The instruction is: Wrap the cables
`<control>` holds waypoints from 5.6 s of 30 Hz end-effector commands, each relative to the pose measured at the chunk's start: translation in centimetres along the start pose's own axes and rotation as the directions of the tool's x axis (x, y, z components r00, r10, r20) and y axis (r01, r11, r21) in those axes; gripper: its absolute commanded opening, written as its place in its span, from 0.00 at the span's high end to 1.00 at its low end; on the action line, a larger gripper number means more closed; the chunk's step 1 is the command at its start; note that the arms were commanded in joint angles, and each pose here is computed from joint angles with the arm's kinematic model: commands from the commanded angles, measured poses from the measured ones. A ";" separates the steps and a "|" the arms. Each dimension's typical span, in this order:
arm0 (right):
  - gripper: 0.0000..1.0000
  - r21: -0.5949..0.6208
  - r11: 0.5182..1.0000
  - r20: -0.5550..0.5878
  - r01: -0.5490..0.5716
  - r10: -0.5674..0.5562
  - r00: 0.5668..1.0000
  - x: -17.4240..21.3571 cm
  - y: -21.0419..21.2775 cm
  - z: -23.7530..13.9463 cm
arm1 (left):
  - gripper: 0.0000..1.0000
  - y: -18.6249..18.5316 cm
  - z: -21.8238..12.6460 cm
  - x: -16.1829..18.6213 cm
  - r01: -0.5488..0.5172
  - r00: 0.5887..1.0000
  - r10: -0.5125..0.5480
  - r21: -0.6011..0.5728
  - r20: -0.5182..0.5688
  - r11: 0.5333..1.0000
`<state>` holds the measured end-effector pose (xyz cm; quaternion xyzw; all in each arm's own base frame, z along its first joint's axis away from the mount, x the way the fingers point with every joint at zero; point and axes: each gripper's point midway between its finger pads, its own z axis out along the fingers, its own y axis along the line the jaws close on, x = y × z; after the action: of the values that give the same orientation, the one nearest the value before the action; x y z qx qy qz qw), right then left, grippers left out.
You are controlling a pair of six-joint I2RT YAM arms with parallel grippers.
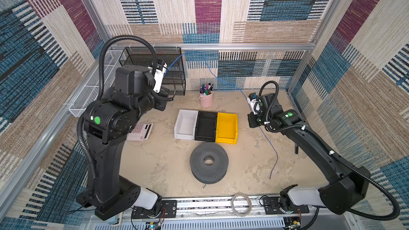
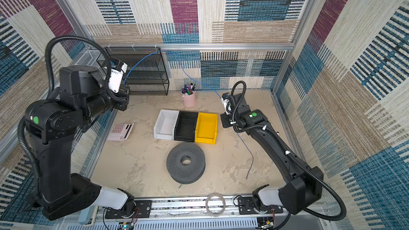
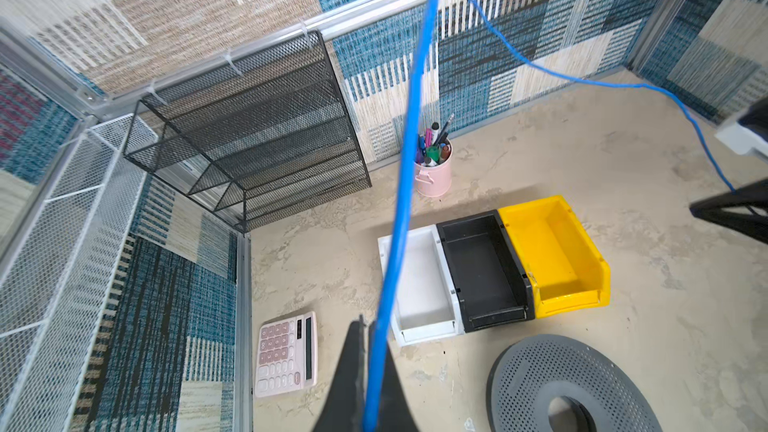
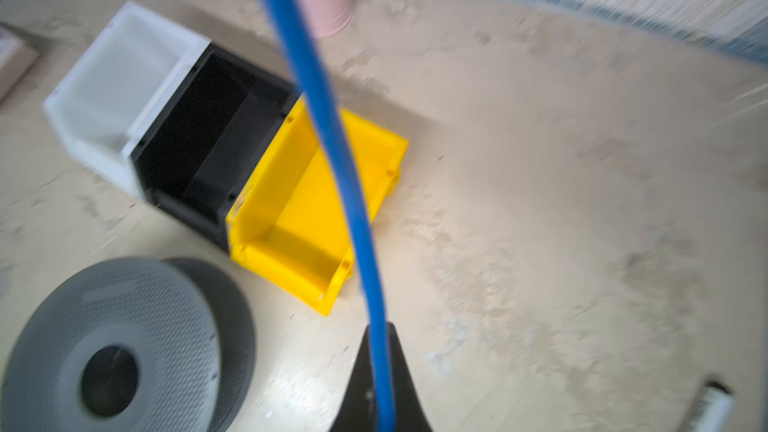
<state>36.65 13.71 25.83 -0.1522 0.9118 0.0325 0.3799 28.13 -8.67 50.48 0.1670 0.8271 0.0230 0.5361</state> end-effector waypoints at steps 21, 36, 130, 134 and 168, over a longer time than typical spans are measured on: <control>1.00 0.755 0.652 0.245 0.073 -0.383 0.891 -13.0 -15.0 8.6 | 1.00 -8.7 -13.0 8.0 -0.082 0.994 0.019 0.597 0.111 0.798; 0.57 0.679 0.724 0.169 0.120 -0.313 0.934 -9.2 -15.0 14.2 | 1.00 -10.8 -4.4 14.7 0.187 0.971 -0.069 0.546 -0.230 0.817; 0.97 -0.656 0.372 0.578 0.657 -0.313 0.754 4.8 29.0 -4.9 | 0.21 -18.1 -5.4 14.8 0.785 0.619 -0.298 0.575 -0.726 0.230; 0.98 -0.753 0.263 0.526 0.604 -0.312 0.791 5.2 29.6 -7.2 | 0.10 -15.1 -4.4 15.5 0.692 0.709 -0.325 0.525 -0.626 0.496; 0.92 -0.980 -0.156 0.170 0.122 -0.349 0.922 8.2 32.1 -10.3 | 0.51 -15.3 0.8 15.7 0.335 0.923 -0.366 0.720 -0.120 0.608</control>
<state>14.90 40.50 25.28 -0.5490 0.5729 0.6030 0.0814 18.00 -19.01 33.16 0.2092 0.7689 -0.4431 0.4108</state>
